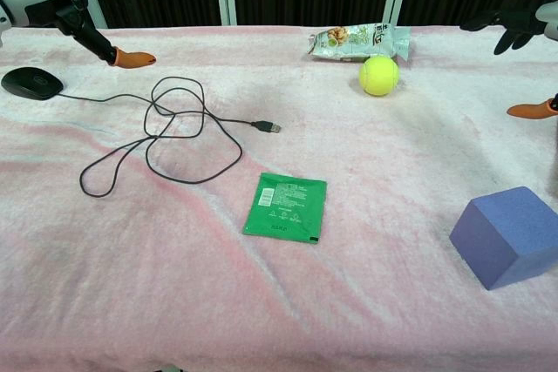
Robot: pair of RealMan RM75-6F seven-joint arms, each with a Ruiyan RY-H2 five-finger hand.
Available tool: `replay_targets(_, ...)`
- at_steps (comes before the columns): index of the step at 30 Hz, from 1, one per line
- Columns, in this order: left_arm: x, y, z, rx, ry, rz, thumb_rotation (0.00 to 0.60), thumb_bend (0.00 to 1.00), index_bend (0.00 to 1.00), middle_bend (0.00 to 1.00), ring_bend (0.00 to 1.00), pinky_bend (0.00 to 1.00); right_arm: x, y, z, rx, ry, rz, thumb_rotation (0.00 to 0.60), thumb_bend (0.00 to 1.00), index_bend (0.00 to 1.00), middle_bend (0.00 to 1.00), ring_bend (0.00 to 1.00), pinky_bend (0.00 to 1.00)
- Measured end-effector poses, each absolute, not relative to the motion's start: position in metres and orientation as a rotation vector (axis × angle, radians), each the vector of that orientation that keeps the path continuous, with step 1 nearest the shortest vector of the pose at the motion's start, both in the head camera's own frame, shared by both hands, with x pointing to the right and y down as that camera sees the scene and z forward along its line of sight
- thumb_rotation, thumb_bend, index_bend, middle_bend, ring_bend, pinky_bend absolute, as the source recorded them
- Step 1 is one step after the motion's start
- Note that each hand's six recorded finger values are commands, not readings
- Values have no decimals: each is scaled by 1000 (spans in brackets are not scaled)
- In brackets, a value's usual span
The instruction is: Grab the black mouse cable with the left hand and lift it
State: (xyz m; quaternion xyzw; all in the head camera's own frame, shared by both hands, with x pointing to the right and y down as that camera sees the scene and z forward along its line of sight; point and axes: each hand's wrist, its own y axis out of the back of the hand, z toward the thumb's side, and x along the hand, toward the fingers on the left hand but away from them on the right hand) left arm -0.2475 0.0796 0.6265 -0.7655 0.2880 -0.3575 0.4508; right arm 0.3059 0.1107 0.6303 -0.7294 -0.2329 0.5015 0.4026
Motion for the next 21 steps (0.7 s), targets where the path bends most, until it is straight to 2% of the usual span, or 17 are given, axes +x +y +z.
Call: replay_targets(21,-261,75,636,-1906,709,-955,600,255,173,160,0,19,316,116,629,-1830,-624,1299,600,190,0,61,233,208)
